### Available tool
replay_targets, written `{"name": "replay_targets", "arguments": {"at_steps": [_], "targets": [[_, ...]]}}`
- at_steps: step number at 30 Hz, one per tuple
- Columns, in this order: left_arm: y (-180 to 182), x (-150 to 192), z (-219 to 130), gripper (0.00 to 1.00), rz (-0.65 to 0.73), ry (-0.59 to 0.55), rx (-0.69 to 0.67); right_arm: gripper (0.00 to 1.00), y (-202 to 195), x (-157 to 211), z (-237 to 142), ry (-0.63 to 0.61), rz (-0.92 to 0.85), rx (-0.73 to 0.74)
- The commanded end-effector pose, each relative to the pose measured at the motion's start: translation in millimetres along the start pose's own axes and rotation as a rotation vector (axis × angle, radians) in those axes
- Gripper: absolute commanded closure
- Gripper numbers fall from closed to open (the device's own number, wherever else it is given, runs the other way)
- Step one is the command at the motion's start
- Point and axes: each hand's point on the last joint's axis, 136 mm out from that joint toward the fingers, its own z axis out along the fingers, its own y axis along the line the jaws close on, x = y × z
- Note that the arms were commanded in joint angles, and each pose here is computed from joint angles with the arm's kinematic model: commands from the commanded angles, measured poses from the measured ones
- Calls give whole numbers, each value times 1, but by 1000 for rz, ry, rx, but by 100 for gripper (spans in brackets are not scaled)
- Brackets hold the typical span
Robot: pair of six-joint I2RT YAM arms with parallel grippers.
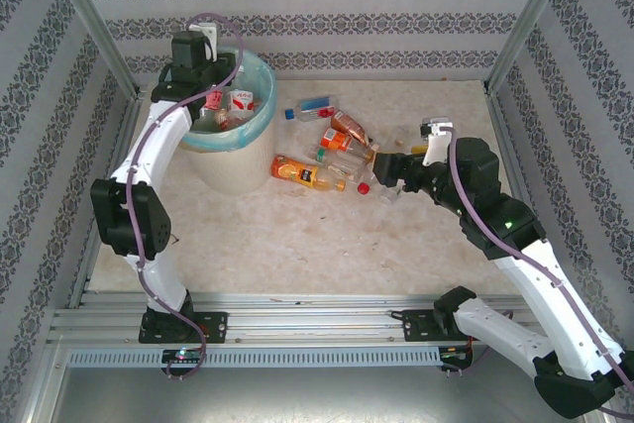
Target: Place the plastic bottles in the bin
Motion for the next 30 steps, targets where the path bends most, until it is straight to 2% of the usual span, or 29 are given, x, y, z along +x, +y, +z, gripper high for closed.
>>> {"name": "replay_targets", "arguments": {"at_steps": [1,5,9,14,17,24,30], "targets": [[5,-44,-24,50,-24,-150,-12,10,9,-11,-2,-37,24,-44],[4,-57,-38,52,-47,-208,1,11,9,-10,-5,-37,30,-46],[1,-53,-40,54,-58,-211,23,11,8,-10,-7,-43,27,-40],[3,-25,-32,54,-83,-69,3,11,13,-12,-9,-40,32,-62],[4,3,-28,59,-87,11,3,11,10,-8,-12,-39,32,-53],[16,63,-16,66,-83,144,-64,11,4,3,-17,-32,38,-38],[20,101,-8,68,-95,240,-87,12,1,10,-14,-30,56,-35]]}}
